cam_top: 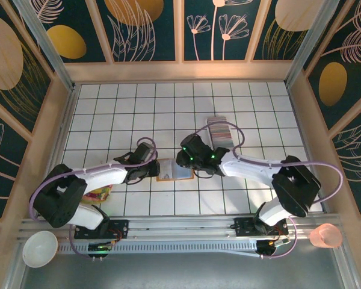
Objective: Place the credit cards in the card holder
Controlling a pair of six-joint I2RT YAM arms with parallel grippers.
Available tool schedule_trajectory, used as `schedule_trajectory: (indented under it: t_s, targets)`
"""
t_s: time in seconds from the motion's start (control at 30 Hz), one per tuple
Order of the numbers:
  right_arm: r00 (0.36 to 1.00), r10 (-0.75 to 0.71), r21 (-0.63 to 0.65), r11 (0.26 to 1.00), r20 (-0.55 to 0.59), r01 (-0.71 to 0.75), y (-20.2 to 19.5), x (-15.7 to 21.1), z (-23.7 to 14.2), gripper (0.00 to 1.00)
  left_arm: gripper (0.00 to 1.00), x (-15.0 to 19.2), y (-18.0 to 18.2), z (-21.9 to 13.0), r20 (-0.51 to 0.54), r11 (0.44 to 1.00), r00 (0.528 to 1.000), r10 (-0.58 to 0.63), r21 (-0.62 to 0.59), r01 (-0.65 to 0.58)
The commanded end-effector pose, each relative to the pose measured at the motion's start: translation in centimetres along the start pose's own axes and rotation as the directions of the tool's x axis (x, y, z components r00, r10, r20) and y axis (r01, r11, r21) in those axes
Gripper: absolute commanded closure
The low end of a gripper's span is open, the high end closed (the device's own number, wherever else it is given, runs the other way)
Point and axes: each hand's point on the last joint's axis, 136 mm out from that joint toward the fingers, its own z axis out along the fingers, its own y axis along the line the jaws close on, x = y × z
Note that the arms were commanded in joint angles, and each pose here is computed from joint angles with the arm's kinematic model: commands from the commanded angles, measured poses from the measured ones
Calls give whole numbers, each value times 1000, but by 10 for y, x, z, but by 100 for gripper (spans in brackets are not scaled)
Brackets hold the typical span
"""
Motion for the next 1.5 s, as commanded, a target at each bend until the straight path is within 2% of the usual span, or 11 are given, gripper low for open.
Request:
schedule_trajectory:
  t_s: [0.0,0.23,0.37,0.7,0.9,1.47]
  targets:
    - [1000,25,52,998,3,-25,-18,14,-7,69,77,-3,-10,-13,1,999,1000,-10,34,10]
    - [998,49,72,996,-39,-46,-25,37,3,69,85,-7,-30,-22,-11,991,1000,-18,130,19]
    - [996,63,57,997,-57,-60,-23,42,11,69,85,-1,-24,-19,-30,994,999,-19,108,22]
    - [994,79,126,990,-79,-68,-37,50,25,62,77,19,-11,-7,-88,997,996,-14,74,21]
    - [994,80,139,988,-81,-68,-39,51,29,60,76,24,-7,-2,-105,998,994,-8,57,14]
    - [993,64,120,991,-103,-52,-31,53,38,60,80,35,2,2,-127,999,992,-20,40,25]
